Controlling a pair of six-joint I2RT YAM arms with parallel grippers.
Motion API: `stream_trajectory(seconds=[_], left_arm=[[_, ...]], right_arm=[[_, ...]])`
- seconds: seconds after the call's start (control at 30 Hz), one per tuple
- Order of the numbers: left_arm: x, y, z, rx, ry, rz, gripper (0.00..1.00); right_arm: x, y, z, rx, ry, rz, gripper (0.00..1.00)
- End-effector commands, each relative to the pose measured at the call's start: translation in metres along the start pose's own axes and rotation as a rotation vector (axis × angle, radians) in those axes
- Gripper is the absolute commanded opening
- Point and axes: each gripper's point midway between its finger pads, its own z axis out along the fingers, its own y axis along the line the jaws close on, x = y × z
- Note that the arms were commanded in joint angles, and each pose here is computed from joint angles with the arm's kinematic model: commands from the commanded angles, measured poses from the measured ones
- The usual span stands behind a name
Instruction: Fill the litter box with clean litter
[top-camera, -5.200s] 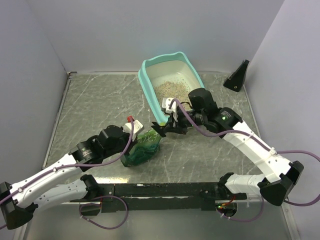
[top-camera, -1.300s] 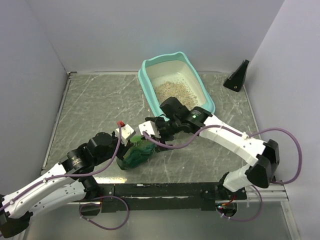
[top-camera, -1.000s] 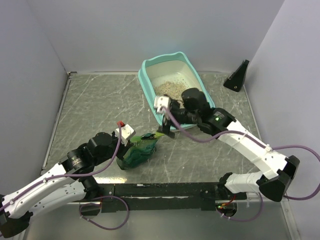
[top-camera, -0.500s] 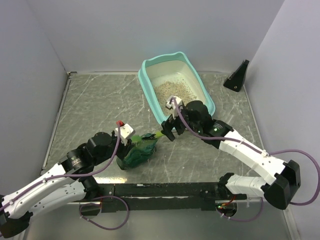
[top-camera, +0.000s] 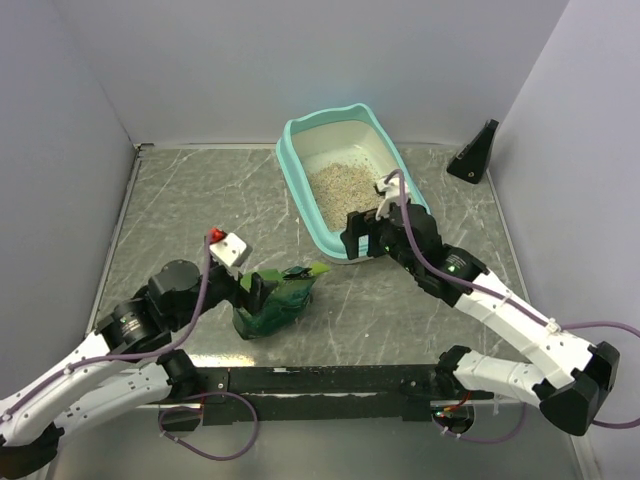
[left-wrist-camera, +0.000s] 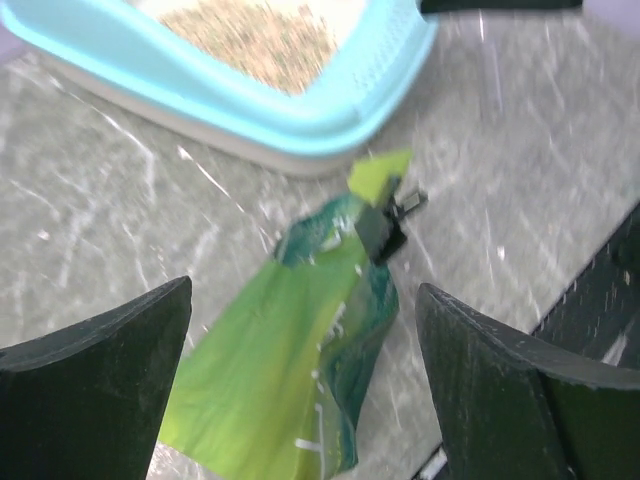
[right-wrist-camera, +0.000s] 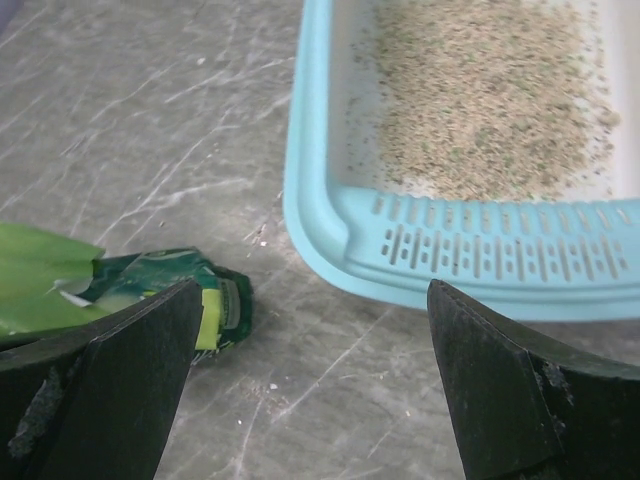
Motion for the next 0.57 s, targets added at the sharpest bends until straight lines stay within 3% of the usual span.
stream_trajectory(seconds=[0.0,0.23,0.4,0.53], left_arm=[[-0.047,0.018,-0.007,-0.115,-0.124,-0.079,0.97],[-0.059,0.032,0.002,-0.22,-0.105,-0.123,0.97],[-0.068,0.036,0.008,-0.256,-0.154,-0.159,0.97],[-0.071,0.038,0.011,-0.267,-0.159,-0.161,0.97]], right_arm=[[-0.026,-0.016,-0.024,0.077,-0.113,0.094,1.0],[-0.037,-0.027,-0.055,0.101,-0.178,0.117,1.0],[-0.035,-0.031,-0.064,0.085,-0.197,0.074,1.0],[-0.043,-0.05,-0.068,0.201,-0.227,0.119,1.0]])
